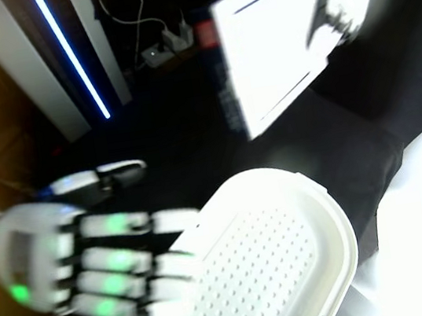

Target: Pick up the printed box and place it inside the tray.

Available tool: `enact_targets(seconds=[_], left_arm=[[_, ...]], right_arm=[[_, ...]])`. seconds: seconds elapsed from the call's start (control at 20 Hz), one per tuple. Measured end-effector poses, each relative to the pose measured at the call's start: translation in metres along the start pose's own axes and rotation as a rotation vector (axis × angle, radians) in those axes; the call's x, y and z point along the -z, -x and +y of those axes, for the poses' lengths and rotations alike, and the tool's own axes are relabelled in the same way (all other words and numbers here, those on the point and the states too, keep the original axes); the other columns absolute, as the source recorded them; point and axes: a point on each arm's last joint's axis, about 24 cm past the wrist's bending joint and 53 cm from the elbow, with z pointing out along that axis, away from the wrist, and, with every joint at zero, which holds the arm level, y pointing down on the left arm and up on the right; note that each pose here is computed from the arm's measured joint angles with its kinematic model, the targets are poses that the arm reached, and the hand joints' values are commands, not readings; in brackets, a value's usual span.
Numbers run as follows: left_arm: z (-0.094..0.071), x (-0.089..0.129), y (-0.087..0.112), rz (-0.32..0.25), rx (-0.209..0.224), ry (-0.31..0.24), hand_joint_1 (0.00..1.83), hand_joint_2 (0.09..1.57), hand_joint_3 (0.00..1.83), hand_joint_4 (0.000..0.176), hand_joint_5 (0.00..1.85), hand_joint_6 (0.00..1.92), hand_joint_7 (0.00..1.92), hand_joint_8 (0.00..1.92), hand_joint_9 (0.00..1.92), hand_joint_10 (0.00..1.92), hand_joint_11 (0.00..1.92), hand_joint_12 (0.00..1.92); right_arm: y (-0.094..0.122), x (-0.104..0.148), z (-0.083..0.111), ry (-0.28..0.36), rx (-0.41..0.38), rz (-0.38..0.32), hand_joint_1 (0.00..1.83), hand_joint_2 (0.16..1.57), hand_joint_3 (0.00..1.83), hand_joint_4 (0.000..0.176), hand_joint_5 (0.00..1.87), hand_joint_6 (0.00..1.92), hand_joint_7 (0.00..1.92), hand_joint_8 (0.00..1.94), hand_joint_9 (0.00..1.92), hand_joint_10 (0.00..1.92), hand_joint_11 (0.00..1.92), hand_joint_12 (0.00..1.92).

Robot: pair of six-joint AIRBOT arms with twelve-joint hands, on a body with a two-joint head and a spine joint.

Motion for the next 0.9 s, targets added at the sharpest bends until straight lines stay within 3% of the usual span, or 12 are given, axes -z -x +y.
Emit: enact_targets(seconds=[0.1,0.2,0.3,0.5,0.55,0.7,0.9], left_arm=[[0.001,-0.003,-0.007,0.005,0.007,-0.001,1.28,1.08,0.0,0.0,1.02,0.78,1.1,1.01,1.18,1.15,1.1,1.53],[0.006,-0.009,-0.013,0.005,0.022,0.015,1.25,1.12,0.0,0.0,0.94,0.93,1.01,1.12,1.07,1.21,1.05,1.57],[0.003,-0.01,-0.023,0.021,0.03,0.008,1.24,1.12,0.0,0.0,0.94,0.94,1.0,1.13,1.02,1.18,1.01,1.55],[-0.001,-0.012,-0.032,0.038,0.032,-0.006,1.22,1.14,0.0,0.0,0.91,1.05,0.96,1.13,0.96,1.14,0.93,1.55],[0.0,-0.012,-0.031,0.031,0.04,-0.001,1.21,1.15,0.0,0.0,0.88,1.12,0.94,1.14,0.95,1.21,0.94,1.64],[0.0,-0.014,-0.034,0.029,0.049,0.0,1.22,1.14,0.0,0.0,0.89,1.09,0.97,1.1,1.0,1.2,0.96,1.62],[-0.005,-0.016,-0.049,0.051,0.063,-0.011,1.25,1.11,0.0,0.0,0.94,0.97,1.06,1.01,1.1,1.09,1.02,1.5]], right_arm=[[-0.009,-0.008,0.003,0.012,-0.013,0.007,0.7,0.64,0.0,0.176,0.0,0.0,0.12,0.0,0.15,0.01,0.0,0.78],[-0.023,-0.012,0.001,0.015,-0.025,0.028,0.72,0.61,0.0,0.176,0.0,0.0,0.1,0.0,0.14,0.0,0.0,0.63],[-0.034,-0.016,-0.002,0.007,-0.042,0.041,0.69,0.59,0.0,0.176,0.0,0.0,0.1,0.0,0.17,0.01,0.0,0.9],[-0.035,-0.029,0.011,0.049,-0.07,0.015,0.6,0.63,0.01,0.176,0.0,0.0,0.09,0.0,0.14,0.0,0.0,0.9],[-0.035,-0.032,0.013,0.058,-0.081,0.007,0.6,0.62,0.0,0.176,0.0,0.0,0.1,0.0,0.15,0.02,0.0,1.14],[-0.046,-0.035,0.014,0.062,-0.101,0.018,0.65,0.62,0.0,0.176,0.0,0.0,0.08,0.0,0.17,0.02,0.0,1.19],[-0.053,-0.043,0.016,0.071,-0.135,0.017,0.61,0.72,0.02,0.176,0.0,0.0,0.07,0.0,0.19,0.01,0.0,1.08]])
